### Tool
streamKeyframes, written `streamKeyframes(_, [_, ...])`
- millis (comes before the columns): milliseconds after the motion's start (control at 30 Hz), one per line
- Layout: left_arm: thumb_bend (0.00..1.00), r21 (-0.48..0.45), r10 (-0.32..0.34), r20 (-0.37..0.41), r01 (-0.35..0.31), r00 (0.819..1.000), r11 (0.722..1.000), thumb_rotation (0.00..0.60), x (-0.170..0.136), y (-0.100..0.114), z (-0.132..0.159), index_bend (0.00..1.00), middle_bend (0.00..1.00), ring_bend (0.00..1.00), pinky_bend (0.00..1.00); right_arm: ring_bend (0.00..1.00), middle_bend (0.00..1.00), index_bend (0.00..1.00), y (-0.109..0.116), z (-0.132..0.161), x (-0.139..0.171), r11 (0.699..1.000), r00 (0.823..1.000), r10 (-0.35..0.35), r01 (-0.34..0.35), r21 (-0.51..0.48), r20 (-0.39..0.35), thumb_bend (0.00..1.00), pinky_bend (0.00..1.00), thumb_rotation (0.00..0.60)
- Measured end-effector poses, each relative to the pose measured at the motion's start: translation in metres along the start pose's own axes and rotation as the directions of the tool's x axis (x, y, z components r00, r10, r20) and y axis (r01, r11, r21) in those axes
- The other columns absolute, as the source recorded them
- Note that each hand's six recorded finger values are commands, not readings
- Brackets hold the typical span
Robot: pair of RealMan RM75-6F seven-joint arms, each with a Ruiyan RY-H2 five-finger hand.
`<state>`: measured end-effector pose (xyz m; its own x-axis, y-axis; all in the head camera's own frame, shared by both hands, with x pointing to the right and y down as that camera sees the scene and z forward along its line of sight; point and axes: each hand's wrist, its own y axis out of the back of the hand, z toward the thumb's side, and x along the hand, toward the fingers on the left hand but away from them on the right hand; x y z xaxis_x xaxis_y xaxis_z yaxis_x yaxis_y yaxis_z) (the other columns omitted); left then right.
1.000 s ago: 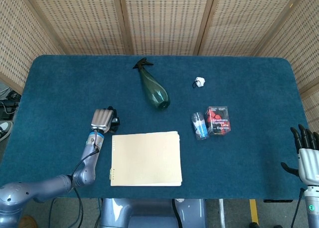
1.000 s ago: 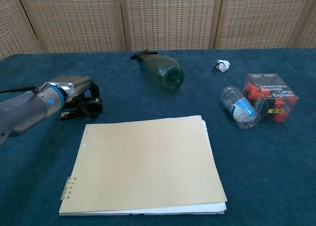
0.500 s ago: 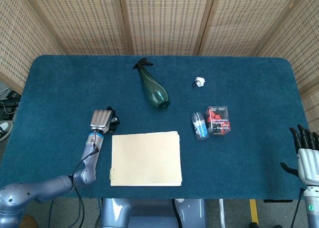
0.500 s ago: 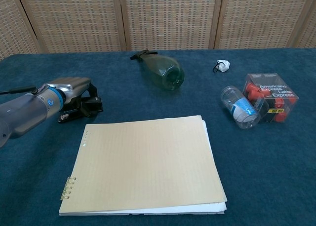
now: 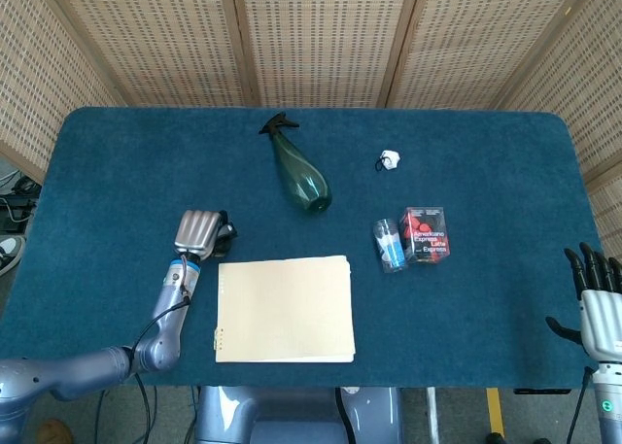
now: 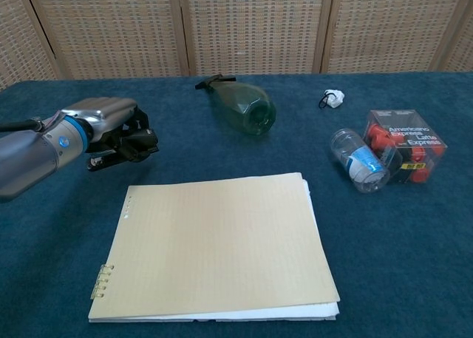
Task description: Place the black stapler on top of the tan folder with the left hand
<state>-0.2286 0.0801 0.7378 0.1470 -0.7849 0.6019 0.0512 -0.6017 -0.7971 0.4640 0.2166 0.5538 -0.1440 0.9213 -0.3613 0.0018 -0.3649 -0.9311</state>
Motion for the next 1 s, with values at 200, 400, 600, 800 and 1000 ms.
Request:
streamKeyframes(200, [0.44,-0.008,0.027,0.079,-0.026,0.997,1.0,0.6,-0.013,0.015,0.015,0.7,0.56,0.63,0.68,0.0,0.0,0.0,0.002,-0.001,0.001,1.0,1.0,-0.005,0.005,-0.007,0.001,0.0,0.0,0.6])
streamKeyframes(400, [0.44,0.022,0.054,0.244,-0.061,0.968,0.998,0.6,-0.031,0.028,0.043,0.7,0.56,0.63,0.68,0.0,0.0,0.0,0.003,-0.002,0.001,1.0,1.0,-0.004,0.004,-0.007,0.007,0.0,0.0,0.6])
streamKeyframes(600, [0.43,0.08,0.032,0.465,-0.078,0.885,0.994,0.6,-0.056,0.025,0.083,0.7,0.56,0.63,0.68,0.0,0.0,0.0,0.002,-0.004,0.0,1.0,1.0,0.0,0.0,-0.004,0.014,0.0,0.0,0.6])
streamKeyframes(800, [0.43,0.149,-0.051,0.645,-0.059,0.762,0.987,0.6,-0.076,0.0,0.127,0.7,0.56,0.63,0.68,0.0,0.0,0.0,0.001,-0.006,0.0,1.0,1.0,0.001,-0.001,-0.001,0.024,0.0,0.0,0.6])
streamKeyframes(1000, [0.43,0.188,-0.098,0.71,-0.054,0.697,0.981,0.6,-0.08,-0.027,0.153,0.7,0.56,0.63,0.68,0.0,0.0,0.0,0.0,-0.01,-0.002,1.0,0.999,0.007,-0.007,-0.001,0.04,0.0,0.0,0.6])
